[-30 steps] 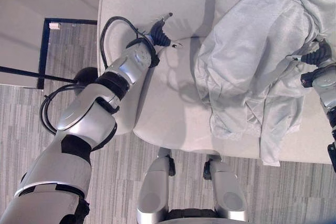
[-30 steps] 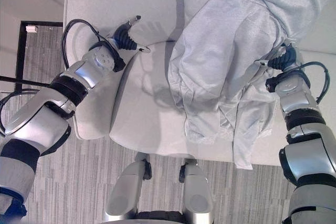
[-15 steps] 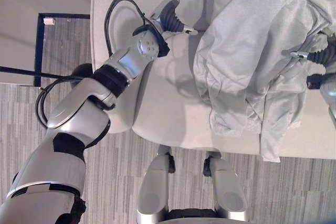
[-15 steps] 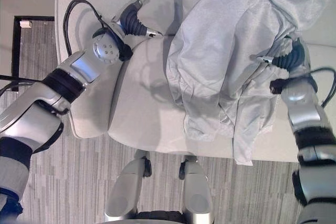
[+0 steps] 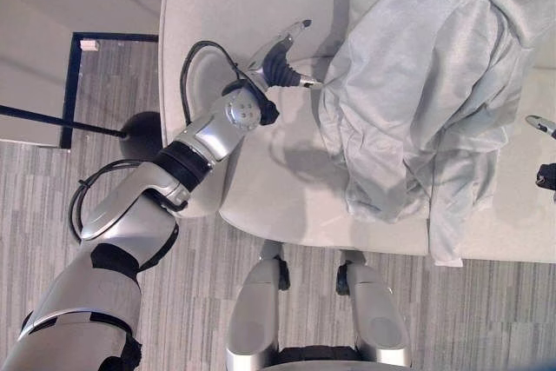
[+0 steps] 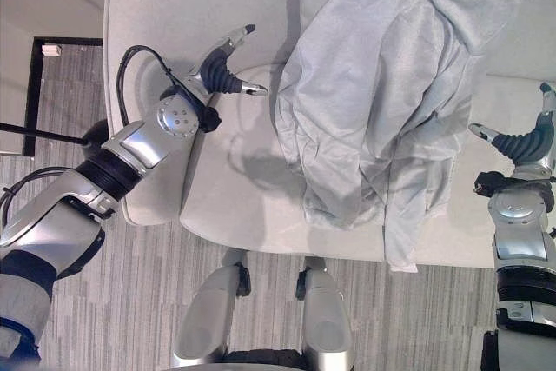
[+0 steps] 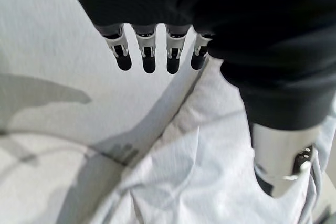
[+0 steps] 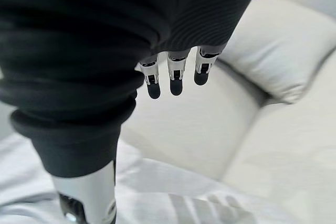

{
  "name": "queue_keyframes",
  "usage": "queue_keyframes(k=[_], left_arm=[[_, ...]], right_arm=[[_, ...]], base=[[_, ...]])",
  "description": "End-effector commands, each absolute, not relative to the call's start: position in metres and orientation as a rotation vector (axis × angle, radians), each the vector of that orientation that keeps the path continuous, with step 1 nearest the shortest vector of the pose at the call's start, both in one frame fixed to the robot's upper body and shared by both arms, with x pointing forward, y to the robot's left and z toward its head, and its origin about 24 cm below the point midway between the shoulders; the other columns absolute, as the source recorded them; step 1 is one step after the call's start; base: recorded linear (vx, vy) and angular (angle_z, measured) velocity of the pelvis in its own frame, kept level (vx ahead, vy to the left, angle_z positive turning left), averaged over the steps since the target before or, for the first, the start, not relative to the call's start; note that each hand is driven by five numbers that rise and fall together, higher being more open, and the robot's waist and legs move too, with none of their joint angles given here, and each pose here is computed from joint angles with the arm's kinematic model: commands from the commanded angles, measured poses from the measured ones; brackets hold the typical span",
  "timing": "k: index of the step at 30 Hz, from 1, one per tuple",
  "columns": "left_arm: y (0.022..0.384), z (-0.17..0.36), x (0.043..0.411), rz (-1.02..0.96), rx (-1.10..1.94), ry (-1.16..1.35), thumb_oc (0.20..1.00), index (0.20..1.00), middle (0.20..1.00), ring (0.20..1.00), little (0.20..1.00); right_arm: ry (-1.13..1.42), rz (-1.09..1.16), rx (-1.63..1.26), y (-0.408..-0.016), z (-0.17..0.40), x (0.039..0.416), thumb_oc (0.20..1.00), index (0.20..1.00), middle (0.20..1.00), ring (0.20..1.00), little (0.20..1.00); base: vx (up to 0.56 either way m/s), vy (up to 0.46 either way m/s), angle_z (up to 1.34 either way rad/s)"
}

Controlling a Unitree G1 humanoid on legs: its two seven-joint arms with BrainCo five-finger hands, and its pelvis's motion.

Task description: Hang the clothes on the sofa on the clothes rack.

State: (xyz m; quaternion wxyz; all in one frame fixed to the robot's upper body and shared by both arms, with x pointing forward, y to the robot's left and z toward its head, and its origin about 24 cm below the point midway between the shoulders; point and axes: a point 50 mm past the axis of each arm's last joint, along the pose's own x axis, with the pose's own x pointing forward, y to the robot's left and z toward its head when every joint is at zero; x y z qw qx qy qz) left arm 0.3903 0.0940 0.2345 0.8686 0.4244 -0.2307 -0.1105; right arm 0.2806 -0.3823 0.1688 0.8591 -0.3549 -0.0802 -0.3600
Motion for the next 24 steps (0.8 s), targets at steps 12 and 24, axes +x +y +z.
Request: queue_keyframes(k=[12, 24], left_arm=[[0.057, 0.279, 0.390, -0.191, 0.767, -0.636, 1.000, 1.000, 1.000, 1.000, 1.000], [0.028, 0.301, 0.371, -0.236, 0.642, -0.756, 1.000, 1.000, 1.000, 1.000, 1.000]], right_arm=[[-0.215, -0.913, -0.910, -0.426, 0.252, 0.273, 1.000, 1.000, 1.000, 1.000, 1.000], [-0.210, -0.923, -1.005, -0.425, 0.296, 0.288, 1.000, 1.000, 1.000, 1.000, 1.000]], base=[[0.01, -0.020, 0.00], [0.00, -0.001, 0.00]])
